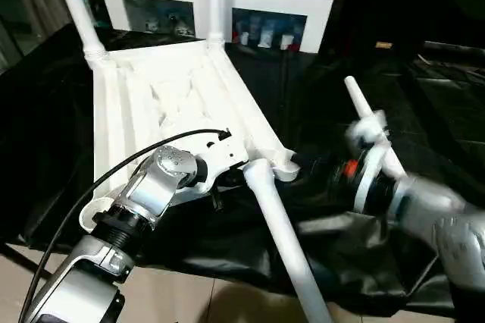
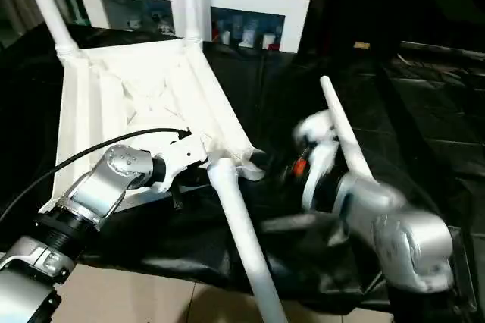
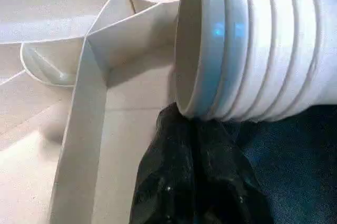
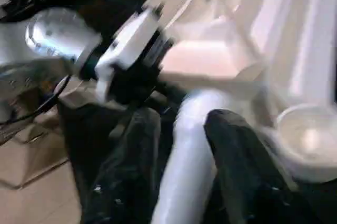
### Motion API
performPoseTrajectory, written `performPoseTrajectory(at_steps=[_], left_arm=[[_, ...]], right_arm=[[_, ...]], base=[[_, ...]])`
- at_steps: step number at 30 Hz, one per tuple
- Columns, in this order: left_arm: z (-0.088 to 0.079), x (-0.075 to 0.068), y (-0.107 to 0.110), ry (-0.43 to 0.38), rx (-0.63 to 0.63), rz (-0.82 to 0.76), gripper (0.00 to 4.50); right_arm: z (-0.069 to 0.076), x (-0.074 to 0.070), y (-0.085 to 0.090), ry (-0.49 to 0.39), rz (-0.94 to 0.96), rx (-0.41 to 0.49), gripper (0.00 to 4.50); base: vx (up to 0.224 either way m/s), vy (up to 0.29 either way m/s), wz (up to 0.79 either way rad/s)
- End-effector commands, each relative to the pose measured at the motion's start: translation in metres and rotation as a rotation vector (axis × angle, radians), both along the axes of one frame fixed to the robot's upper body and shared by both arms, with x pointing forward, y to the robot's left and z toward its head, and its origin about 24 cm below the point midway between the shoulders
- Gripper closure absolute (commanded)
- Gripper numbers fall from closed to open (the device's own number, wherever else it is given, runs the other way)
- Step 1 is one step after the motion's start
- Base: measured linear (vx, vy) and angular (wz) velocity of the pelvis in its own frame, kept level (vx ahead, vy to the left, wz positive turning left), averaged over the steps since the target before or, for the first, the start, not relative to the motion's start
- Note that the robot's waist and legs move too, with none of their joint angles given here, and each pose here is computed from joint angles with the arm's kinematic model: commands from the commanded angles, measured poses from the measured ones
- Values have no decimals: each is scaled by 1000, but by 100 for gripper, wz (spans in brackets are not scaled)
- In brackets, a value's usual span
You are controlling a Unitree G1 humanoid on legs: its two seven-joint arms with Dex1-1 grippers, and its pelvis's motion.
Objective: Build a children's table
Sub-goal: Pick table leg
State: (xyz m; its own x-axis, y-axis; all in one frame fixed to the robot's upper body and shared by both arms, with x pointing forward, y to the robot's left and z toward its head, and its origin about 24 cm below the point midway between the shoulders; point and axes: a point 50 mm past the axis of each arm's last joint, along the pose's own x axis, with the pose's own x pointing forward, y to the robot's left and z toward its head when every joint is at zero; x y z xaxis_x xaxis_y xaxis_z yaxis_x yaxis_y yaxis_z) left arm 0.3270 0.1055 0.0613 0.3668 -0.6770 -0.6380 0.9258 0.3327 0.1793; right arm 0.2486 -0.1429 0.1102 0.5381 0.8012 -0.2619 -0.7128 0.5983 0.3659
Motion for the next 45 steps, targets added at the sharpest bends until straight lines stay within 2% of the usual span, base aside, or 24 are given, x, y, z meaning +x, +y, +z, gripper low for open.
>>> performPoseTrajectory(at_steps=[1,3,4,6,9,18,20,23,25,26,27,29,30,32,36,37,39,45], left_arm=[[-22,-8,11,85,78,27,450],[-23,-8,11,87,78,27,450],[-23,-8,11,87,78,26,450],[-23,-8,11,87,78,26,450],[-22,-8,11,87,78,25,450],[-23,-8,9,89,78,21,450],[-23,-8,9,89,78,20,450],[-23,-8,9,91,78,19,450],[-23,-8,9,92,78,17,450],[-24,-9,9,93,78,17,450],[-24,-9,9,93,78,17,450],[-24,-9,8,95,79,18,450],[-24,-9,8,95,79,18,450],[-24,-9,8,96,77,19,450],[-23,-8,8,94,76,23,450],[-23,-8,9,94,76,25,450],[-23,-8,10,93,76,29,450],[-24,-8,11,92,74,36,450]], right_arm=[[2,-8,5,15,50,-9,261],[-2,-13,9,47,77,-17,249],[-4,-14,10,54,80,-24,226],[-7,-15,10,68,78,-39,218],[-12,-17,11,85,73,-95,184],[-12,-16,10,84,45,-146,133],[-12,-17,10,84,45,-153,100],[-15,-17,11,91,47,-169,84],[-22,-17,13,102,30,-214,63],[-31,-18,13,111,11,-302,63],[-31,-18,13,111,11,-302,63],[-43,-17,14,140,-23,-367,63],[-44,-17,14,144,-27,-371,63],[-57,-19,18,205,-24,-419,63],[-63,-19,19,242,-32,-453,63],[-63,-19,19,250,-37,-454,88],[-63,-17,19,265,-50,-457,88],[-62,-13,14,288,-97,-442,136]], base=[[0,0,0],[0,0,0],[0,0,0],[0,0,0],[0,0,0],[0,0,0],[0,0,0],[0,0,0],[0,0,0],[0,0,0],[0,0,0],[0,0,0],[0,0,0],[0,0,0],[0,0,0],[0,0,0],[0,0,0],[0,0,0]])
